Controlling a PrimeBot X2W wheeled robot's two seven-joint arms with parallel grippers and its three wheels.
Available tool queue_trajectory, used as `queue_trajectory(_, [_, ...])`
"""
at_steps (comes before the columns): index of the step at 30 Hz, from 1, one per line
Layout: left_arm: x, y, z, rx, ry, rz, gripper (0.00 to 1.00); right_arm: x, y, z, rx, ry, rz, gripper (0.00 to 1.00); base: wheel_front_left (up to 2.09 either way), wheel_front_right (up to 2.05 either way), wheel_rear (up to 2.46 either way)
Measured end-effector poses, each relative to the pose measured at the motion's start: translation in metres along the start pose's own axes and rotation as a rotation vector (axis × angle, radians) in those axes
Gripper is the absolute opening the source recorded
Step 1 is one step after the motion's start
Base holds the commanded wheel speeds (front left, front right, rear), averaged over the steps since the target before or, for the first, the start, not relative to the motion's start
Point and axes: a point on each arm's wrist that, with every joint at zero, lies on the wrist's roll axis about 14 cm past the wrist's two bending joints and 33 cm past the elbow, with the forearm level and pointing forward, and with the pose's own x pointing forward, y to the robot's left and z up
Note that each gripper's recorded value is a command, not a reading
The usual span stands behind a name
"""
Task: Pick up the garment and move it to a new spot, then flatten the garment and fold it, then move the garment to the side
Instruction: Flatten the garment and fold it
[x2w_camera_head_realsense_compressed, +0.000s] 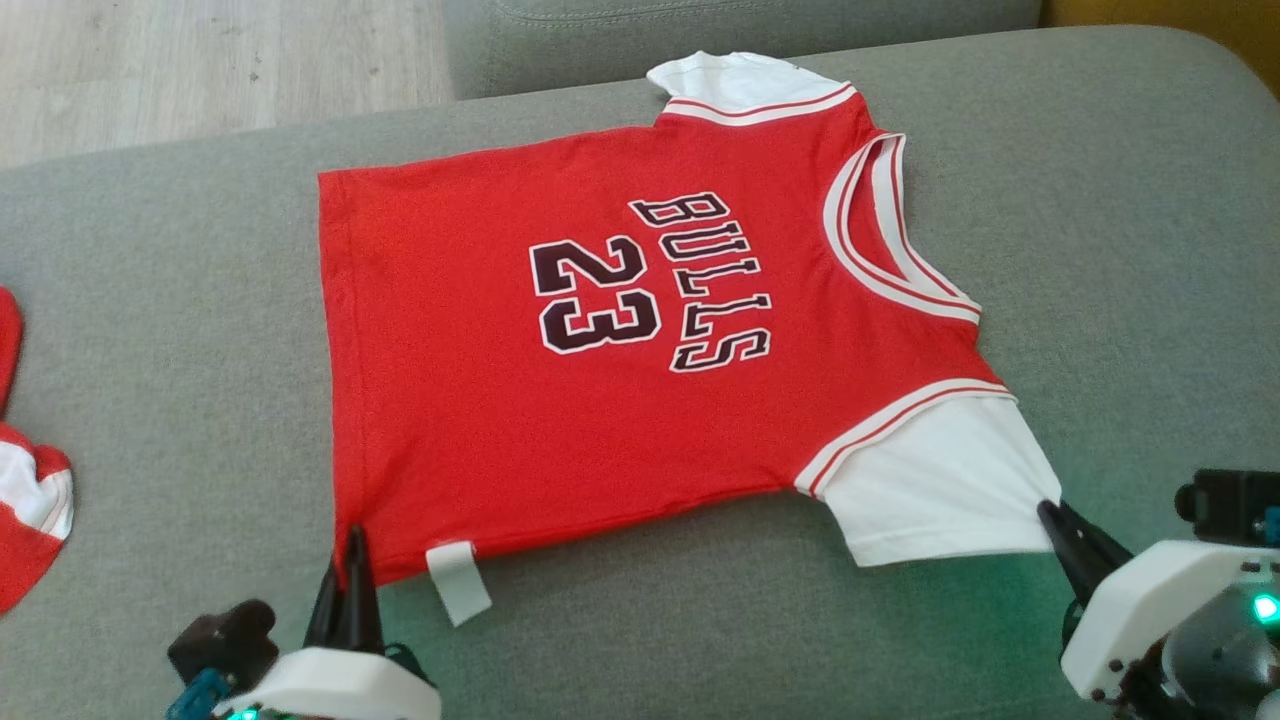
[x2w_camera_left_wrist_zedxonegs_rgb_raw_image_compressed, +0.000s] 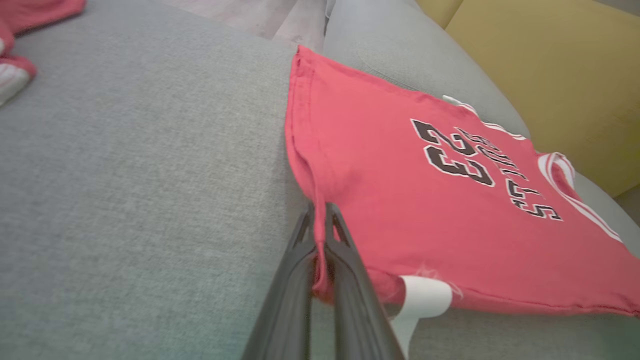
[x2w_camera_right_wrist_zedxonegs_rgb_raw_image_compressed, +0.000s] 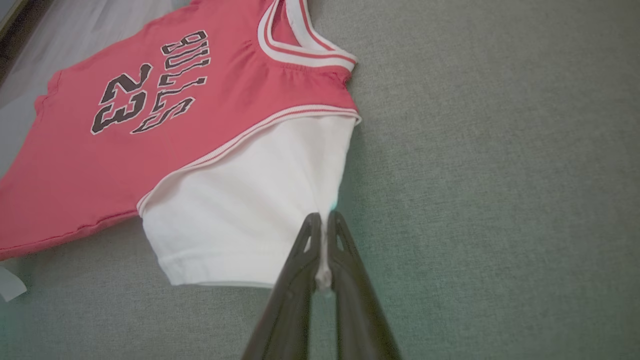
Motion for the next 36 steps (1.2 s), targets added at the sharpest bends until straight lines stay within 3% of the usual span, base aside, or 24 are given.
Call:
queue_trajectory(7, [0.006, -0.020, 0.000, -0.055, 0.038, -0.048, 0.00, 0.007, 0.010, 0.021, -0.016, -0.049, 0.027, 0.00, 0.00, 0.00, 0.00])
queue_trajectory(11, [0.023, -0.038, 0.009, -0.210, 0.076, -0.083, 0.00, 0.020, 0.025, 0.056, -0.045, -0.119, 0.070, 0.00, 0.00, 0.00, 0.00])
queue_trajectory(15, [0.039, -0.047, 0.018, -0.289, 0.157, -0.133, 0.00, 0.034, 0.041, 0.084, -0.082, -0.158, 0.122, 0.00, 0.00, 0.00, 0.00])
queue_trajectory(26, [0.075, -0.022, 0.048, -0.358, 0.167, -0.073, 0.00, 0.074, 0.049, 0.118, -0.116, -0.172, 0.170, 0.00, 0.00, 0.00, 0.00])
queue_trajectory(36, [0.093, -0.006, 0.032, -0.399, 0.165, -0.007, 0.00, 0.105, 0.060, 0.131, -0.100, -0.217, 0.209, 0.00, 0.00, 0.00, 0.00])
